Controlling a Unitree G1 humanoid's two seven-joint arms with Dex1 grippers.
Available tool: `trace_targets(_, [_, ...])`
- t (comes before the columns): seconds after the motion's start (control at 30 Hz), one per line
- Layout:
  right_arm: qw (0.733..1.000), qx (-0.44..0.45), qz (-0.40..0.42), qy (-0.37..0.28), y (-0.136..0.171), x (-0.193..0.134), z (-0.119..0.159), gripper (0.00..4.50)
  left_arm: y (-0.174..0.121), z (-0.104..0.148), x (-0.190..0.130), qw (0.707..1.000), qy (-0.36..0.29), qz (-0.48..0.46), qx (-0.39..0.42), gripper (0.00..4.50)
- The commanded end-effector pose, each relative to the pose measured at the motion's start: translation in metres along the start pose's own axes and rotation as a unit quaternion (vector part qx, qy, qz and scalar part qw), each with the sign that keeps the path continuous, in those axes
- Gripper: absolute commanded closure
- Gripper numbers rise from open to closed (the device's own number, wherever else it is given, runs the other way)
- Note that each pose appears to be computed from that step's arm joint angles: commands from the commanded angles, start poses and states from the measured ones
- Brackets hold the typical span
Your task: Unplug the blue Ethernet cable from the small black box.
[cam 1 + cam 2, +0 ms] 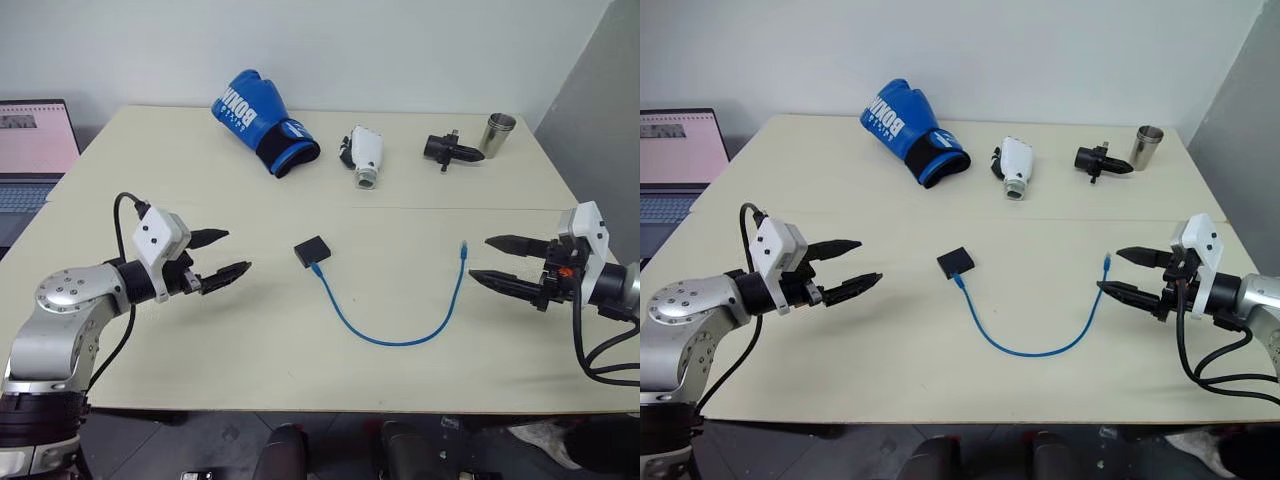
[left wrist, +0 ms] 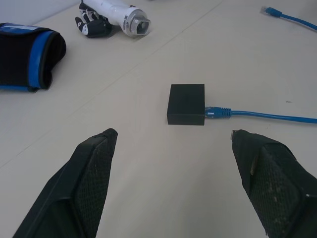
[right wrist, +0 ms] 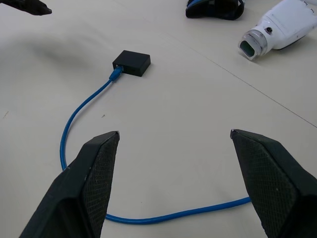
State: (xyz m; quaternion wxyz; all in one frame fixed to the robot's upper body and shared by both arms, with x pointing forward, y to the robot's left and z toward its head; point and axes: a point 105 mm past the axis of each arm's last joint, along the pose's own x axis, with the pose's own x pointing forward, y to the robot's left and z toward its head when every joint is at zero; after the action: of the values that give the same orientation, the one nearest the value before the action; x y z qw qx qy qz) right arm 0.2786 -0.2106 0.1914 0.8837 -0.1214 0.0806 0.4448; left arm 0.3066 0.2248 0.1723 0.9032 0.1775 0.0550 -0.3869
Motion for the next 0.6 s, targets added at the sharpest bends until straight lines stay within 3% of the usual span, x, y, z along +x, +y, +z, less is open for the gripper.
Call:
trace_targets(0.03, [1.000,-0.023,0.006,-0.010,0.0034,-0.0013,0.0136,0.69,-0.0036,0.0071,-0.0011,1.000,-0.008,-0.016,0.022,0.57])
trace_targets(0.6, [0.999,-0.031,0.026,-0.003,0.0120,0.0031,0.0167,0.69,-0.0081,0.0009,-0.0025,0.999,0.005,-0.043,0.019,0.57])
